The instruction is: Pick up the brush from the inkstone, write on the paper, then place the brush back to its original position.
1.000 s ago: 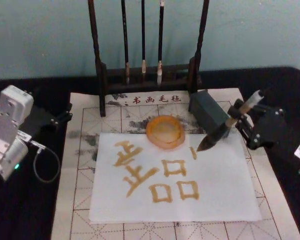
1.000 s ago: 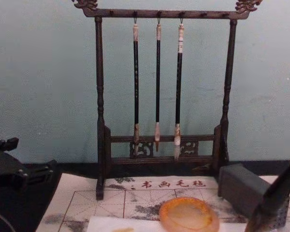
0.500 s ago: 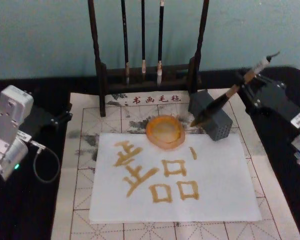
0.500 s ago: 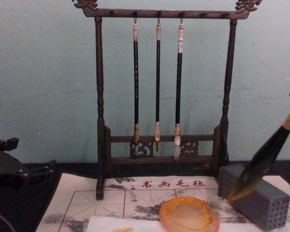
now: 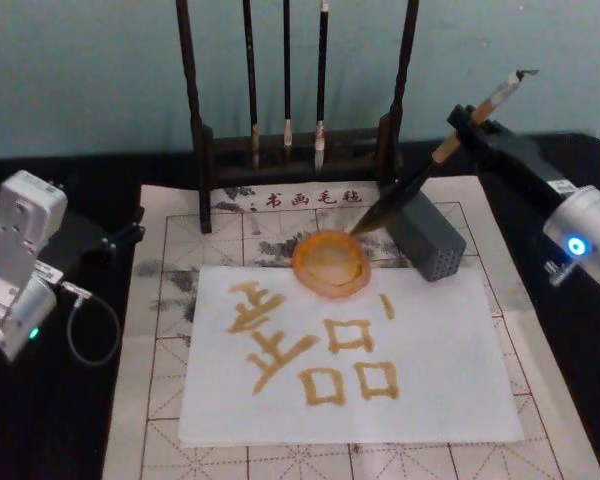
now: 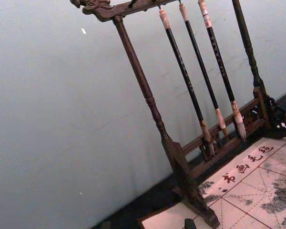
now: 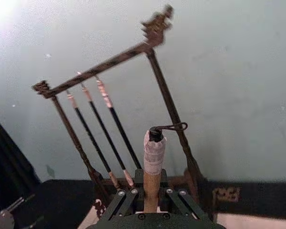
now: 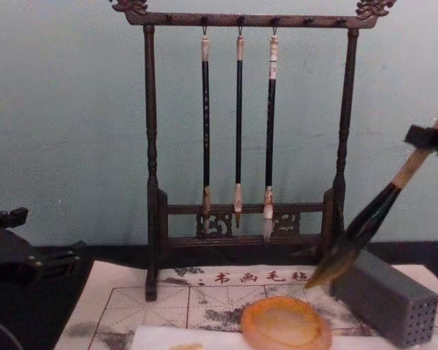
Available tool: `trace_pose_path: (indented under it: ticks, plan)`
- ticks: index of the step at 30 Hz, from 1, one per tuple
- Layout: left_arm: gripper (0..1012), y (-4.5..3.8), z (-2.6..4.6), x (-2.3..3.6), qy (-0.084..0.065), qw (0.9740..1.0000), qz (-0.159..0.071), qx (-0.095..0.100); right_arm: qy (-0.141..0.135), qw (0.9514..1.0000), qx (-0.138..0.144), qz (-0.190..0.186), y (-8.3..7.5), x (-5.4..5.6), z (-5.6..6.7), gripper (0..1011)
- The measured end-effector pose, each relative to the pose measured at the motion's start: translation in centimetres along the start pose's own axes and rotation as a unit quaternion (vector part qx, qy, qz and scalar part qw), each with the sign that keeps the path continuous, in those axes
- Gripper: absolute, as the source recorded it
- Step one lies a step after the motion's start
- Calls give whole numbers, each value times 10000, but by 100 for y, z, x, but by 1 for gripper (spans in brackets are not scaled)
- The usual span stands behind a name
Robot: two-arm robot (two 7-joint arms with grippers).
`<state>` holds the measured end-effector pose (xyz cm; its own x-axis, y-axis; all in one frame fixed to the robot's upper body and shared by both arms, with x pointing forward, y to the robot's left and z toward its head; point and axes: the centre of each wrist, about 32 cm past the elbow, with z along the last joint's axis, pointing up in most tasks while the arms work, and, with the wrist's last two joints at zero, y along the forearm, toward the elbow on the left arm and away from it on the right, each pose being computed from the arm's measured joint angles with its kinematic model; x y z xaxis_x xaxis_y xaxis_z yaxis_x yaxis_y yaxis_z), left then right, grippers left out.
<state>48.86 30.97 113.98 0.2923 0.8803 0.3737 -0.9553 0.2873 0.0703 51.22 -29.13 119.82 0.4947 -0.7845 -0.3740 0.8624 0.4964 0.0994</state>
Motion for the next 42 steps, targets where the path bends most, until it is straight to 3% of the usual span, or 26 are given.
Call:
trace_pose_path:
  ticks: [2,11,12,17,23,33,42]
  plan:
    - [1001,0,0,0,0,10000,0,0,280,9994,-167,-99,87,16,16,182]
    - [1001,0,0,0,0,10000,0,0,861,9940,-592,-323,243,60,4,182]
    - [1001,0,0,0,0,10000,0,0,1053,9912,-694,-396,274,71,-13,182]
    - [1001,0,0,0,0,10000,0,0,1408,9854,-811,-502,320,83,-33,182]
    - [1001,0,0,0,0,10000,0,0,1984,9730,-955,-686,397,119,-60,182]
    - [1001,0,0,0,0,10000,0,0,2462,9586,-1024,-1000,482,160,-104,182]
    - [1001,0,0,0,0,10000,0,0,2611,9521,-1023,-1222,508,162,-154,182]
